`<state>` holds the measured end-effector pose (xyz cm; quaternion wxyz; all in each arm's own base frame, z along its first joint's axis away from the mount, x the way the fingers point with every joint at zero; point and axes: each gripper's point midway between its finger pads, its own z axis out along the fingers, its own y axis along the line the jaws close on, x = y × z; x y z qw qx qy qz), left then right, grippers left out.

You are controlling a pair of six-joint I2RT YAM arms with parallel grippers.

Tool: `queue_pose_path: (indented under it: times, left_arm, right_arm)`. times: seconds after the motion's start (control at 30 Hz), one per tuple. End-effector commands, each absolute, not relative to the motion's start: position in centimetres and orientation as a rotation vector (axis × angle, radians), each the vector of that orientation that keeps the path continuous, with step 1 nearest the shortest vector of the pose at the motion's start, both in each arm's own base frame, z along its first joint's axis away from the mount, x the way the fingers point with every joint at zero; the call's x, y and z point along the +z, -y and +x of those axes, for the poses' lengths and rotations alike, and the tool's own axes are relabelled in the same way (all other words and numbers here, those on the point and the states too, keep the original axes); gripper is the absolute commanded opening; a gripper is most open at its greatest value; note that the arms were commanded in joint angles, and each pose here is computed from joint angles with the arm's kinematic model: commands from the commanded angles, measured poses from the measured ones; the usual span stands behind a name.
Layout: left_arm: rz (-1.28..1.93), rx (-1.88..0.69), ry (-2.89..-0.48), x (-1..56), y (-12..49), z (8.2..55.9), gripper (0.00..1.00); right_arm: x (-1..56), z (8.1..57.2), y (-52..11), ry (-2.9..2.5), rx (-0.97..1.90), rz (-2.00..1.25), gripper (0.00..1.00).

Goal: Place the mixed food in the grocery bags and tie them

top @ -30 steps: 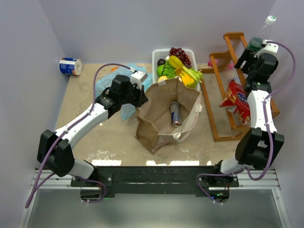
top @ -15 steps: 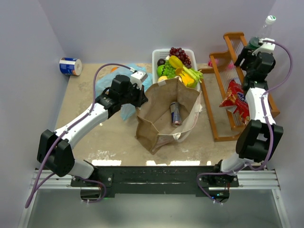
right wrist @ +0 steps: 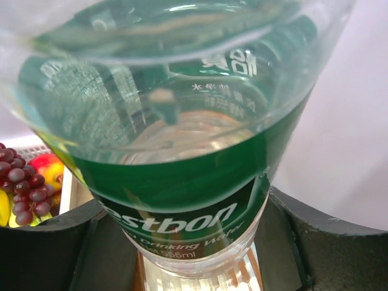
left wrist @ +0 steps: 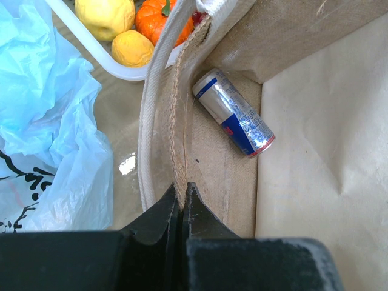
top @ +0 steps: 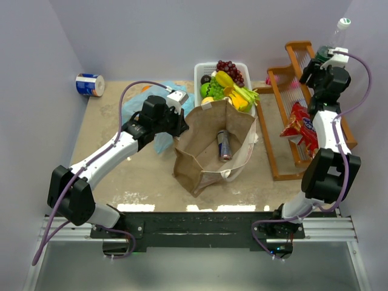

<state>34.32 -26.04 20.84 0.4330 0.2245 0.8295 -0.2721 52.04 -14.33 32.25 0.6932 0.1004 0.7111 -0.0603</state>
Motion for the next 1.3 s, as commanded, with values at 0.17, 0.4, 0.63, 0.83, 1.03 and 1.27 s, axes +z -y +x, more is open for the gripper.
queue_pose_path:
  times: [0.17, 0.4, 0.63, 0.83, 1.03, 1.27]
  left_arm:
    - [0.582, -0.690, -2.009, 22.6, 26.4, 34.7, 0.00]
    - [0.581, -0.692, -1.995, 23.0, 26.3, 34.6, 0.00]
    - [0.588, -0.703, -1.986, 23.2, 26.4, 34.4, 0.00]
    - [0.575, -0.679, -1.980, 23.4, 26.1, 34.6, 0.00]
    - [0.560, -0.647, -1.983, 23.3, 25.6, 34.9, 0.00]
    - [0.556, -0.642, -1.969, 23.8, 25.5, 34.9, 0.00]
  right_arm:
    - [41.8, 48.4, 7.7, -1.441, -0.133, 0.017, 0.14]
    - [46.7, 42.1, -6.0, -1.318, 0.093, -0.162, 0.08]
    - [42.9, 36.4, -17.3, -1.377, 0.357, -0.308, 0.06]
    - [34.3, 33.5, -25.7, -1.580, 0.520, -0.469, 0.04]
    - [25.6, 30.3, -28.5, -1.794, 0.588, -0.551, 0.02]
    - [17.6, 27.1, -27.5, -2.097, 0.598, -0.607, 0.02]
